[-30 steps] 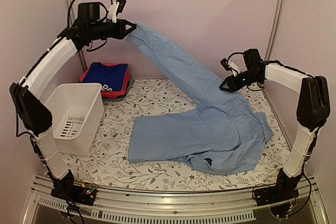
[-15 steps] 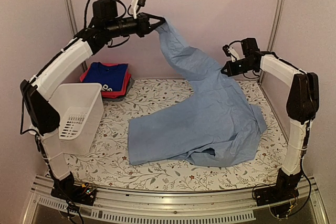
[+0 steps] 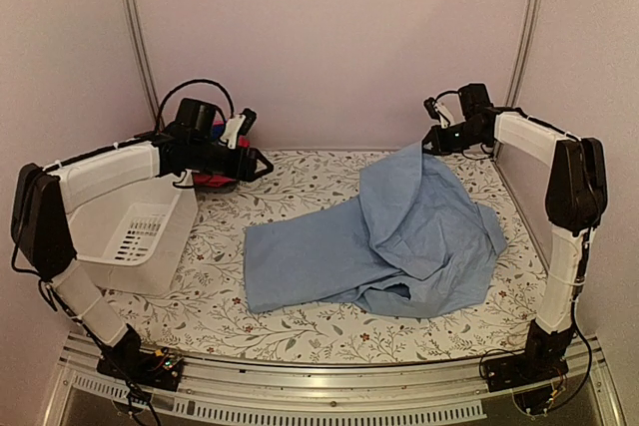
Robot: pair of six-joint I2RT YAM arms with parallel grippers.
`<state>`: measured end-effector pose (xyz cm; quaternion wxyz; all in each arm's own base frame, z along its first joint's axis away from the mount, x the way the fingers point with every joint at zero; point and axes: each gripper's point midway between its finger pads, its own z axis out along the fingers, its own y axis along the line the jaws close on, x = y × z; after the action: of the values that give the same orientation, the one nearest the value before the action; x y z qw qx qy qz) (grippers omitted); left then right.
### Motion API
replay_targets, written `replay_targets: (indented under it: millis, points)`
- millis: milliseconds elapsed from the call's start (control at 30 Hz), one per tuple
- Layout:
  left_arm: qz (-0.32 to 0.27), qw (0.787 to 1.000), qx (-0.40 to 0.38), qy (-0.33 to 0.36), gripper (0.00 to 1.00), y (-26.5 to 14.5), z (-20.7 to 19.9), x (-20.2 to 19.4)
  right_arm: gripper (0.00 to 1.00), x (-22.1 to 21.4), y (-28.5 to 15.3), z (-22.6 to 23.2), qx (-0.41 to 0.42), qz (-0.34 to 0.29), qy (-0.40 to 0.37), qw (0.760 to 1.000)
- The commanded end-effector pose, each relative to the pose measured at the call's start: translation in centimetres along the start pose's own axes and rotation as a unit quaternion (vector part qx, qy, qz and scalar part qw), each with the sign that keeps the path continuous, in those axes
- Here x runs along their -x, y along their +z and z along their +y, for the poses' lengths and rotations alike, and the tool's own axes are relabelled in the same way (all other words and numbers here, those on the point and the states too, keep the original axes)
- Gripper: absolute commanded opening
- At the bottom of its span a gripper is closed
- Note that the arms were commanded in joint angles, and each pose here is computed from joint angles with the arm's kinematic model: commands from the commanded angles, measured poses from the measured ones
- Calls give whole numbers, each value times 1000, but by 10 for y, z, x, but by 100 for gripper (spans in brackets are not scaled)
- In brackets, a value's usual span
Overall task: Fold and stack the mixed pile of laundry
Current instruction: Flatten out the crumpled shirt at the center of the board.
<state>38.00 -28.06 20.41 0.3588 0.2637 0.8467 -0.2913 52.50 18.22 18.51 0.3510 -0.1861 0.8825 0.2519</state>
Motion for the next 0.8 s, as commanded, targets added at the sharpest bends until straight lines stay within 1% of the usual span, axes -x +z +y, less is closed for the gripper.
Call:
replay_targets:
  millis: [0,100,167,333,433,467,633,767]
  points:
    - [6,986,124,-107,63,-6,72,-6,0,26,-29,20,16,-43,-13,999]
    - [90,968,166,-163,59,14,101,-56,0,25,-34,23,18,-44,-12,999]
    - [123,959,176,-187,57,23,106,-77,0,23,-36,24,18,-44,-10,999]
    - [165,938,209,-223,59,32,113,-108,0,19,-44,27,13,-44,-7,999]
    - [192,917,246,-248,53,35,121,-131,0,17,-46,28,13,-45,-5,999]
    - [198,913,250,-255,53,36,123,-137,0,17,-47,29,14,-45,-5,999]
    - [233,898,254,-271,56,51,118,-166,0,15,-48,29,11,-44,-5,999]
    - [240,892,257,-283,56,57,114,-178,0,14,-49,29,11,-44,-5,999]
